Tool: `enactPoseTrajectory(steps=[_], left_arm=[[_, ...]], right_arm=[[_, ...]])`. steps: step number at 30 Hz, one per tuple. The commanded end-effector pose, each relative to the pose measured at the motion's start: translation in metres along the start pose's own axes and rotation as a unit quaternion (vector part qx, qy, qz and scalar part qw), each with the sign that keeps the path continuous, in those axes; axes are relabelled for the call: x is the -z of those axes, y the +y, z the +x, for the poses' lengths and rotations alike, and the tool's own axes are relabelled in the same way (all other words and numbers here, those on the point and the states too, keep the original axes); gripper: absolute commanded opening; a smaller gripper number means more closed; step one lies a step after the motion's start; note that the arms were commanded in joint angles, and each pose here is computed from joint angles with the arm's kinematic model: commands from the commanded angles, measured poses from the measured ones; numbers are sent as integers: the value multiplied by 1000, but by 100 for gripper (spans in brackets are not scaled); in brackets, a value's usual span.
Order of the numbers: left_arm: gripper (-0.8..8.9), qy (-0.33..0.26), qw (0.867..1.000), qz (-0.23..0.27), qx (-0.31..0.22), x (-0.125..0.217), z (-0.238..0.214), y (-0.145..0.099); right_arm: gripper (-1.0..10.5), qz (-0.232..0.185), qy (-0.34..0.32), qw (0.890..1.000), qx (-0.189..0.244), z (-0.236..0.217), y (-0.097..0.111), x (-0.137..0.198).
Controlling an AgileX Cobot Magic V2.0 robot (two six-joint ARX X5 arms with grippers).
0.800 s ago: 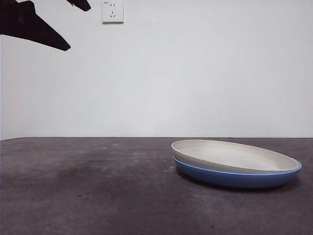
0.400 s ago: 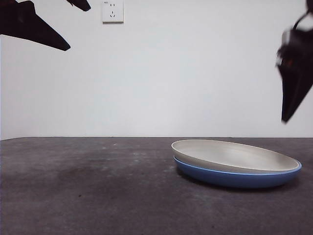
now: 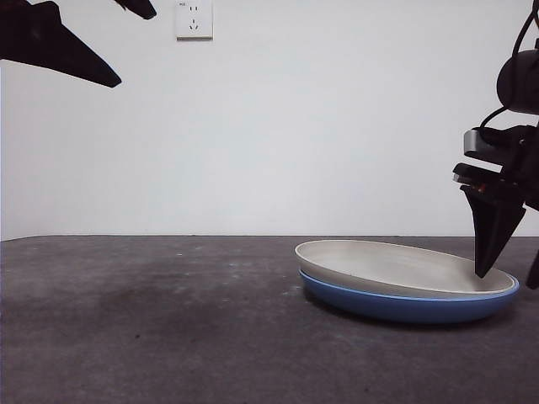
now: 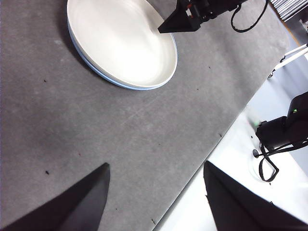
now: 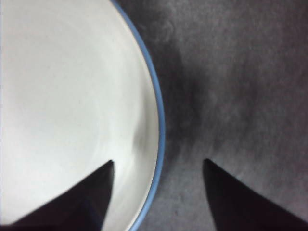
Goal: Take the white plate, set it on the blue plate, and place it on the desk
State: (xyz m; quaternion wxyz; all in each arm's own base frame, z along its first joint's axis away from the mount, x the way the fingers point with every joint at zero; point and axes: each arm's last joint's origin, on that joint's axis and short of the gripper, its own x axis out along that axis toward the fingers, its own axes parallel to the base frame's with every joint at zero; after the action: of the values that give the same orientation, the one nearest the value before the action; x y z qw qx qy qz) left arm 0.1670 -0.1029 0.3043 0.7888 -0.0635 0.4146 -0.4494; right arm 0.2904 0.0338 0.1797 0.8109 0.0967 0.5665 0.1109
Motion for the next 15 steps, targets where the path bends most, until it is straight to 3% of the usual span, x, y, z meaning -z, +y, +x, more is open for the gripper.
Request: enactPoseTrajectory(steps=[1,11,15], left_arm=[[312,-3,1000,9,4,-3,0,-1],[312,-6,1000,11,4,-4,0,-1],[312,-6,1000,11,4,-4,0,-1]], right_arm=[[197,-4,-8,1000,-1,4,0,-6],[141,-1,-5,1000,-1,13,-3,-8],[11,-3,-13,1000,-2,13,-3,-9]])
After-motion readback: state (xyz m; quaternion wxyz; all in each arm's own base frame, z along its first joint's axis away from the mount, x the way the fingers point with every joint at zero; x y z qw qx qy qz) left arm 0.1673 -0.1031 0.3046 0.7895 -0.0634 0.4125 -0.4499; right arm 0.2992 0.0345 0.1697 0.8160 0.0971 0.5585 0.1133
